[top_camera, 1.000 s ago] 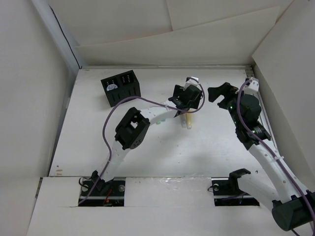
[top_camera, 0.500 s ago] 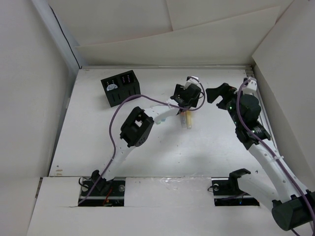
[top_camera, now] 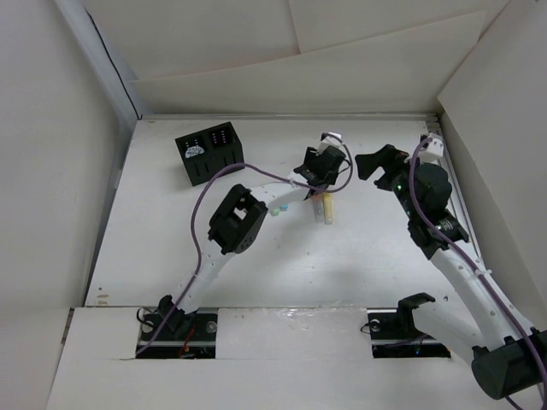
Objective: Sort the stationery into containers
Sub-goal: Grab a piece of stationery with the left arm, then place the stationery into the container
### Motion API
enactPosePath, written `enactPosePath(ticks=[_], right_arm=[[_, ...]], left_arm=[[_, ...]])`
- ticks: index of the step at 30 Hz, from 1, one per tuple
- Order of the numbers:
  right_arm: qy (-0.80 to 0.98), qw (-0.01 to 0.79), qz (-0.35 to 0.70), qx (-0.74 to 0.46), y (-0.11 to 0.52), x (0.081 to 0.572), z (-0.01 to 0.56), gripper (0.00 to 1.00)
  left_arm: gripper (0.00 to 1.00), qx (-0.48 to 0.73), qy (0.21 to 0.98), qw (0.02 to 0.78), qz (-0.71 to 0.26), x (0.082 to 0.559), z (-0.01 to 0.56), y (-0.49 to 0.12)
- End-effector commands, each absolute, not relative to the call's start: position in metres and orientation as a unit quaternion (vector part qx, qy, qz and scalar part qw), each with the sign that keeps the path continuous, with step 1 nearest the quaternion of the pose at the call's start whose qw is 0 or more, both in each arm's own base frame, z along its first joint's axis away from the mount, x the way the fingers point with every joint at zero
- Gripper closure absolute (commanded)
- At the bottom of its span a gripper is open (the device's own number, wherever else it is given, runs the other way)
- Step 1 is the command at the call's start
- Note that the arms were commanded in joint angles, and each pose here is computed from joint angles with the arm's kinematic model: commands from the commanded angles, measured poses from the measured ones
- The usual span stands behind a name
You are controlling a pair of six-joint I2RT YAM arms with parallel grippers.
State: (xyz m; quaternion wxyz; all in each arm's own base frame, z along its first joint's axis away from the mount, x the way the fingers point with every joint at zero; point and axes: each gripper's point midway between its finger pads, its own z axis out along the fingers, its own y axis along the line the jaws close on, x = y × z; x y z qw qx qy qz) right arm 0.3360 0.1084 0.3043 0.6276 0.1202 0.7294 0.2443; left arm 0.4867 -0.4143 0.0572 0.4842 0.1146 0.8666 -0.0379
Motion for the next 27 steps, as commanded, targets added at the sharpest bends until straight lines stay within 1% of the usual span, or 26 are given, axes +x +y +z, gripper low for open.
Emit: enactPosePath(ticks=[1,2,3,5,7,8,11,13,14,16,17,18,20,21,22,23,24,25,27], right_arm=[[0.709,0.648,0.249,0.123,0.104,0.335,0.318,0.01],[0.709,0.648,0.249,0.123,0.104,0.335,0.318,0.01],[0.705,0.652,0.251,0.123,0.103,0.333,0.322,0.01],[0.701,0.656,0.249,0.126,0.101,0.332,0.325,0.01],[0.699,0.660,0.240,0.136,0.096,0.331,0.324,0.01],[0.699,0.660,0.240,0.136,0.096,0.331,0.324,0.01],[0.692,0.668,0.235,0.143,0.090,0.327,0.327,0.01],[0.692,0.668,0.235,0.143,0.090,0.327,0.327,0.01],[0.692,0.668,0.235,0.143,0.090,0.327,0.327,0.01],[0.692,0.668,0.235,0.143,0.090,0.327,0.327,0.01],[0.696,0.663,0.236,0.140,0.093,0.329,0.323,0.01],[0.693,0.666,0.237,0.140,0.093,0.329,0.326,0.01],[0.706,0.653,0.239,0.134,0.098,0.335,0.315,0.01],[0.709,0.649,0.245,0.127,0.102,0.336,0.315,0.01],[0.713,0.644,0.247,0.124,0.105,0.338,0.312,0.01],[0.718,0.640,0.245,0.124,0.106,0.340,0.307,0.01],[0.718,0.638,0.249,0.120,0.108,0.340,0.307,0.01],[0.719,0.638,0.249,0.120,0.108,0.342,0.308,0.01],[0.723,0.633,0.251,0.116,0.111,0.343,0.305,0.01]], left_arm=[[0.61,0.084,0.836,0.537,-0.076,0.488,0.128,-0.414],[0.61,0.080,0.831,0.544,-0.083,0.487,0.138,-0.412],[0.63,0.072,0.820,0.559,-0.096,0.485,0.162,-0.411],[0.63,0.061,0.810,0.574,-0.104,0.484,0.180,-0.406],[0.64,0.049,0.797,0.592,-0.107,0.485,0.209,-0.396],[0.65,0.048,0.795,0.595,-0.109,0.483,0.215,-0.394],[0.65,0.026,0.782,0.614,-0.110,0.492,0.250,-0.368],[0.66,0.014,0.778,0.619,-0.106,0.496,0.261,-0.351],[0.66,-0.004,0.771,0.628,-0.102,0.502,0.277,-0.329],[0.66,-0.035,0.771,0.628,-0.100,0.506,0.282,-0.301],[0.66,-0.067,0.763,0.636,-0.092,0.513,0.299,-0.265],[0.66,-0.084,0.760,0.637,-0.096,0.516,0.304,-0.248],[0.66,-0.130,0.765,0.623,-0.097,0.517,0.293,-0.211],[0.66,-0.166,0.753,0.631,-0.088,0.520,0.305,-0.171],[0.67,-0.184,0.761,0.618,-0.074,0.516,0.286,-0.150],[0.67,-0.210,0.758,0.613,-0.079,0.515,0.282,-0.133],[0.67,-0.225,0.749,0.617,-0.089,0.510,0.290,-0.118],[0.67,-0.249,0.745,0.614,-0.077,0.511,0.284,-0.089],[0.67,-0.282,0.745,0.603,-0.047,0.504,0.263,-0.053]])
